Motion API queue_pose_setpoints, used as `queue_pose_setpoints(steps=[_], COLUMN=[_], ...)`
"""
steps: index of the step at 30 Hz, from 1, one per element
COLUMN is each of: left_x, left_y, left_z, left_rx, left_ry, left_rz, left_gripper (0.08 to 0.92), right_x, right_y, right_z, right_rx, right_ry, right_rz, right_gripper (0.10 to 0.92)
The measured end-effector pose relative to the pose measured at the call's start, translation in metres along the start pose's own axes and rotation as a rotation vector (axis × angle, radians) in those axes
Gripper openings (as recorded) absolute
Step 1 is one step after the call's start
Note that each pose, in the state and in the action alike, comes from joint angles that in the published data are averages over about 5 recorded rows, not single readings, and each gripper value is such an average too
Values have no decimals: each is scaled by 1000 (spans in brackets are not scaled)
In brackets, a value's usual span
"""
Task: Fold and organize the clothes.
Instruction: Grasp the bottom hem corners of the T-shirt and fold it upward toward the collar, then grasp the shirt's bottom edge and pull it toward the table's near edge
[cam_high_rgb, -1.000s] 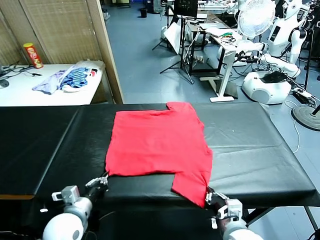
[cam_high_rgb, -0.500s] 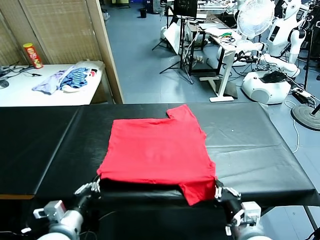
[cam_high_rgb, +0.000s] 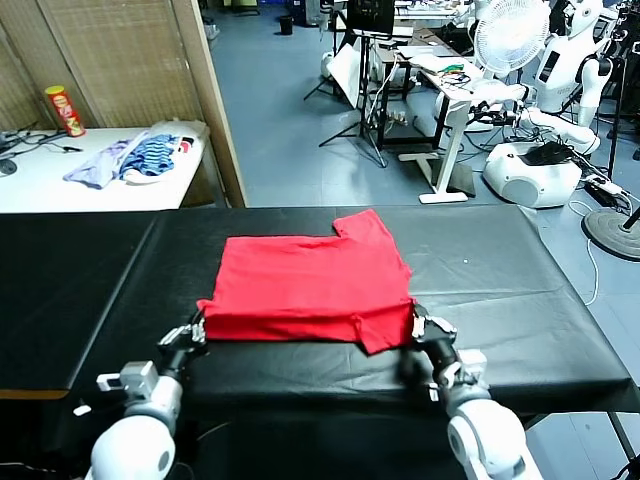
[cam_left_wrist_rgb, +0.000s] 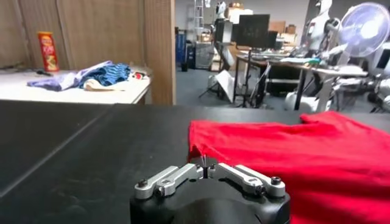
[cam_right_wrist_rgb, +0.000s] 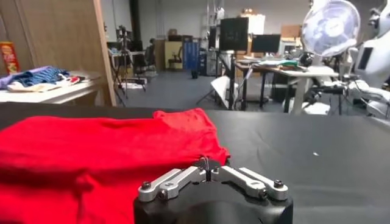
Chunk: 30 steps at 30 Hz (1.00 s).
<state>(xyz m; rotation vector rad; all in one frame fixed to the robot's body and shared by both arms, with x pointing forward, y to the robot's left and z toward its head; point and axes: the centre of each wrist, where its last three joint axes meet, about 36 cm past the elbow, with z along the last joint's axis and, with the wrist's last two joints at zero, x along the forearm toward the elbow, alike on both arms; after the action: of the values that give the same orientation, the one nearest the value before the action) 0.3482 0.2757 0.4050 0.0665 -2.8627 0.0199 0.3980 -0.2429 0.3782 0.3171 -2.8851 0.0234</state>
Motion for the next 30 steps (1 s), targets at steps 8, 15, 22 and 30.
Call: queue_pose_setpoints(steps=[8, 15, 22, 30], left_x=[-9, 1, 6, -1], left_y=[5, 5, 9, 16], left_z=[4, 9, 15, 21], left_rx=[-6, -5, 49, 124], left_ry=[18, 35, 82, 123], left_rz=[-2, 11, 28, 38], left_gripper=[504, 785, 798, 526], right_x=[38, 65, 68, 64], right_y=[5, 9, 14, 17], right_z=[-17, 4, 16, 20], right_rx=[42, 57, 49, 48], right_ry=[-6, 52, 85, 97], right_rz=[4, 8, 12, 17], right_gripper=[702, 797, 719, 344])
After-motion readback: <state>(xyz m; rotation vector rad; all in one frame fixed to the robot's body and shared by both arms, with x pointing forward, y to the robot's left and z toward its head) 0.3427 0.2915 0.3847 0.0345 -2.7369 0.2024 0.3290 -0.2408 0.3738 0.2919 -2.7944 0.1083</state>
